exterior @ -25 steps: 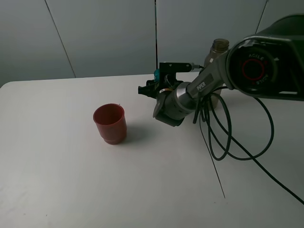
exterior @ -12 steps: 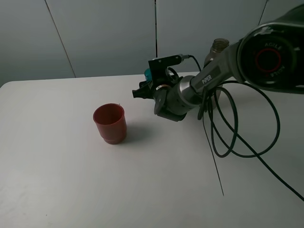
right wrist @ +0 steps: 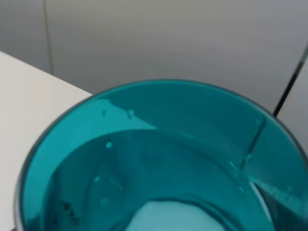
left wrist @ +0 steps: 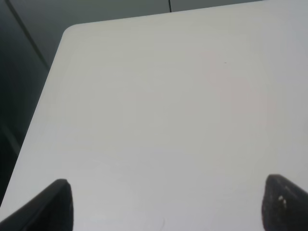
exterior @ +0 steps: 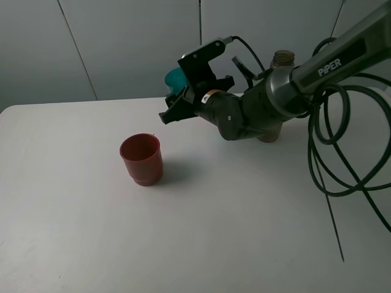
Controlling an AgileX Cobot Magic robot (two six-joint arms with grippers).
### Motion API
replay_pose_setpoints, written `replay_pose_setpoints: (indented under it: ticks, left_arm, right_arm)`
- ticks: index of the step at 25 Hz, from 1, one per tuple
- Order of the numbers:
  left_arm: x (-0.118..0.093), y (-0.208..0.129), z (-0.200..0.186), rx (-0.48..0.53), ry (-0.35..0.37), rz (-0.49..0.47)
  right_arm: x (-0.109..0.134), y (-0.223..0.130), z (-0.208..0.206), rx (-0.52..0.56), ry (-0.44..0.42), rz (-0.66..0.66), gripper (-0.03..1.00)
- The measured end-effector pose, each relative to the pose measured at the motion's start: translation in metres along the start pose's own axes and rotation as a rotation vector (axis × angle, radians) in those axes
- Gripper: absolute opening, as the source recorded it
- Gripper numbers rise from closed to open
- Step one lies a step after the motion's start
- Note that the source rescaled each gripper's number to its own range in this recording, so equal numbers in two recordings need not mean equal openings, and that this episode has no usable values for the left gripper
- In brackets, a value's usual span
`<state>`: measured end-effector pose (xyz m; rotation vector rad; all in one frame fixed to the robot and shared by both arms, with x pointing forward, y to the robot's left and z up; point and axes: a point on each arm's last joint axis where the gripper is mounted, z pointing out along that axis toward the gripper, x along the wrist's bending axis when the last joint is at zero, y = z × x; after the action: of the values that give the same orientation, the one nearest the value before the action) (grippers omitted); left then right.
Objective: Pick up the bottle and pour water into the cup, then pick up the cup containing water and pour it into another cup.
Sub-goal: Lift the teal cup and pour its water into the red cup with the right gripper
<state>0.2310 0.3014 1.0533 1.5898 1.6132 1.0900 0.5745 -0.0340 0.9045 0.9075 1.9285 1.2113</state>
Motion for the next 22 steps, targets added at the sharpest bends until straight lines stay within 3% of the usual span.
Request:
replay_pose_setpoints:
  ticks: [12,22]
  left_arm:
    - [0.000,0.000,0.000,0.000,0.000,0.000]
    - [0.000,0.000,0.000,0.000,0.000,-0.004]
  right_arm:
    - [0.013,0.017,-0.033,-0.016,0.232,-0.300,0.07]
    - [0.018,0.021,-0.034,-0.093,0.278,-0.422,0.07]
